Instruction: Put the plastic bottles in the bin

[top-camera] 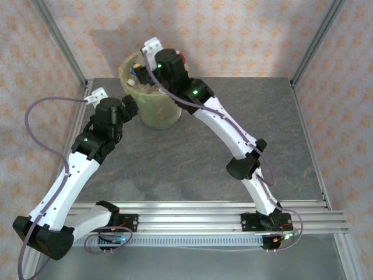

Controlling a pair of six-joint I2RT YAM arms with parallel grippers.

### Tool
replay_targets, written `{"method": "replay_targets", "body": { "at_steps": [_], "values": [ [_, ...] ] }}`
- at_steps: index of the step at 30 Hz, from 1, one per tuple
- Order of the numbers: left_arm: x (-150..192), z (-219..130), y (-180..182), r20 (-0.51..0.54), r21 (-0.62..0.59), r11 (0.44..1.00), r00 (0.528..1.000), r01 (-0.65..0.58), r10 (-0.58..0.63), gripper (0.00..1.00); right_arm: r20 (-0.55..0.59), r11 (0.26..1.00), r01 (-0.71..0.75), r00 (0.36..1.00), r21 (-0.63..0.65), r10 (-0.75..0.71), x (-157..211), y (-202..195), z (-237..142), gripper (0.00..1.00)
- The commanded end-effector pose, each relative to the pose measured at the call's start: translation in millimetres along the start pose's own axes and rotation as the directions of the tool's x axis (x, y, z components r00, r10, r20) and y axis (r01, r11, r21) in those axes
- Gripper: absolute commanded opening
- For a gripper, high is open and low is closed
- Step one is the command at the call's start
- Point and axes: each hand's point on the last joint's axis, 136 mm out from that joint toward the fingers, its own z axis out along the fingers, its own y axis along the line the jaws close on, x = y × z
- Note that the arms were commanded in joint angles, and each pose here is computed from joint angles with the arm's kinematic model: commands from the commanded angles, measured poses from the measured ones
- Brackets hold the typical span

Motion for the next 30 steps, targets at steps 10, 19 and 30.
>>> {"method": "replay_targets", "body": {
  "at_steps": [10,19,30],
  "values": [
    [-16.5,14.7,-6.5,0.007,0.012,0.998,0.998,0.060,-0.060,1.00,-0.095,0.891,-0.434,0.890,0.132,0.447,27.3,-104.6,-3.4,0.76],
    [-74.7,57.3,-4.8,0.049,0.011,0.984,0.983,0.177,-0.178,1.00,-0.136,0.864,-0.491,0.854,0.111,0.502,53.3,-99.8,24.3,0.76],
    [-102.3,137.6,-17.7,-0.007,0.089,0.978,0.982,0.189,-0.190,1.00,-0.191,0.857,-0.498,0.836,0.130,0.515,89.3,-93.7,50.8,0.67]
  ]
}}
